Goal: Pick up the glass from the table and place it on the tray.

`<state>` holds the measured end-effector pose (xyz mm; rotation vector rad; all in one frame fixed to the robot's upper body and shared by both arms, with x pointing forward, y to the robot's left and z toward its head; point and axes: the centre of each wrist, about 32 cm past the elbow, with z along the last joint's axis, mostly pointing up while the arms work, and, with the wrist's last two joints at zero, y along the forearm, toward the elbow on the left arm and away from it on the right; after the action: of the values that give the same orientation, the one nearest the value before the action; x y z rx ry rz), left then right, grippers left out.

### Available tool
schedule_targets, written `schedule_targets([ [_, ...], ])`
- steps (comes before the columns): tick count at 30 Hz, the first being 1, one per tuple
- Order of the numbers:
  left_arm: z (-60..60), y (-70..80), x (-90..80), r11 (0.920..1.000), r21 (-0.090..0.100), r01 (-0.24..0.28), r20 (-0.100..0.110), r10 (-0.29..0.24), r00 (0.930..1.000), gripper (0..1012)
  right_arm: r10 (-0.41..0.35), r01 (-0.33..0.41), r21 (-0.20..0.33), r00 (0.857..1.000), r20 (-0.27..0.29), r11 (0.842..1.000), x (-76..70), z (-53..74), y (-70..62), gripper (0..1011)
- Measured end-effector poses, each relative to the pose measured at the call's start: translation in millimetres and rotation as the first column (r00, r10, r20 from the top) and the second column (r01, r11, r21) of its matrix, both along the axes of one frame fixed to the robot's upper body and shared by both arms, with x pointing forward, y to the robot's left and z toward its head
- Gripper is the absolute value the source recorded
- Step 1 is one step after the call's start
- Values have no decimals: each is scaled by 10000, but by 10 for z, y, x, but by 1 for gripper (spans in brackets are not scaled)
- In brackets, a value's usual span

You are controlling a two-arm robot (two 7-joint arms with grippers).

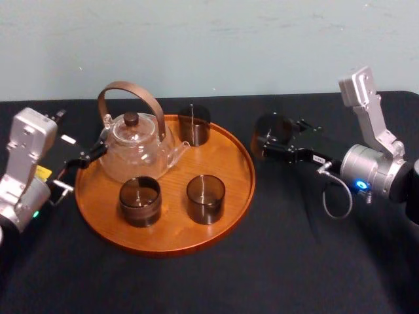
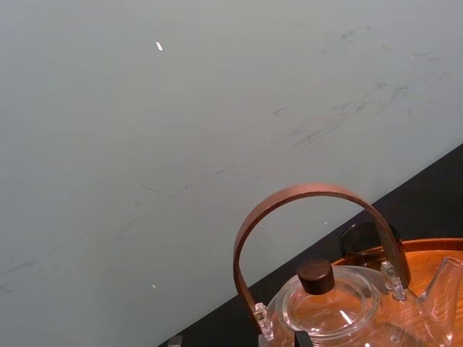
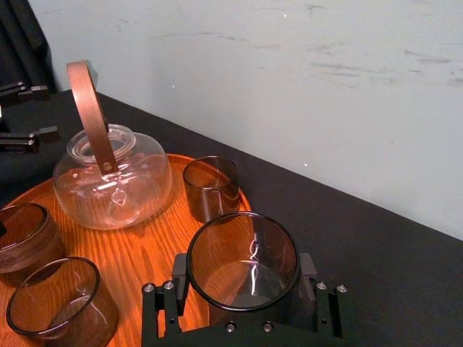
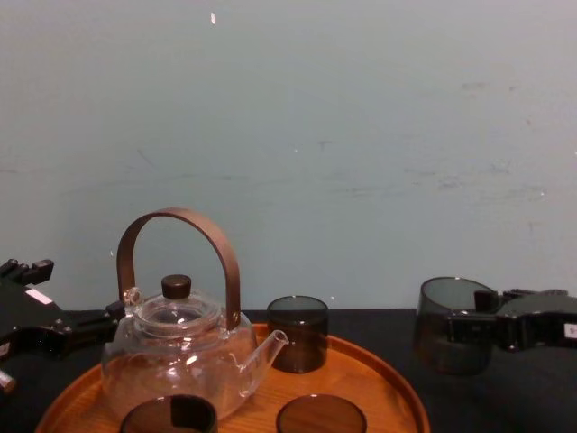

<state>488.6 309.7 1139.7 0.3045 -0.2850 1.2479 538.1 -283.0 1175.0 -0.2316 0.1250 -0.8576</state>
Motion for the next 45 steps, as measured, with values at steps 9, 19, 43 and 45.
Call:
schedule_targets([
  [9, 0, 0, 0, 10000, 0, 0, 0, 0, 10000, 1002, 235, -235, -18, 9997, -40, 9997, 40, -42, 96, 905],
  [19, 0, 0, 0, 10000, 0, 0, 1, 0, 10000, 1001, 417, -417, -37, 9991, -35, 9991, 104, -66, 193, 904],
  [43, 0, 0, 0, 10000, 0, 0, 1, 0, 10000, 1001, 786, -786, 76, 9969, -72, 9969, 265, -131, 339, 905],
  [45, 0, 0, 0, 10000, 0, 0, 0, 0, 10000, 1001, 812, -811, 107, 9967, -82, 9967, 277, -144, 349, 905],
])
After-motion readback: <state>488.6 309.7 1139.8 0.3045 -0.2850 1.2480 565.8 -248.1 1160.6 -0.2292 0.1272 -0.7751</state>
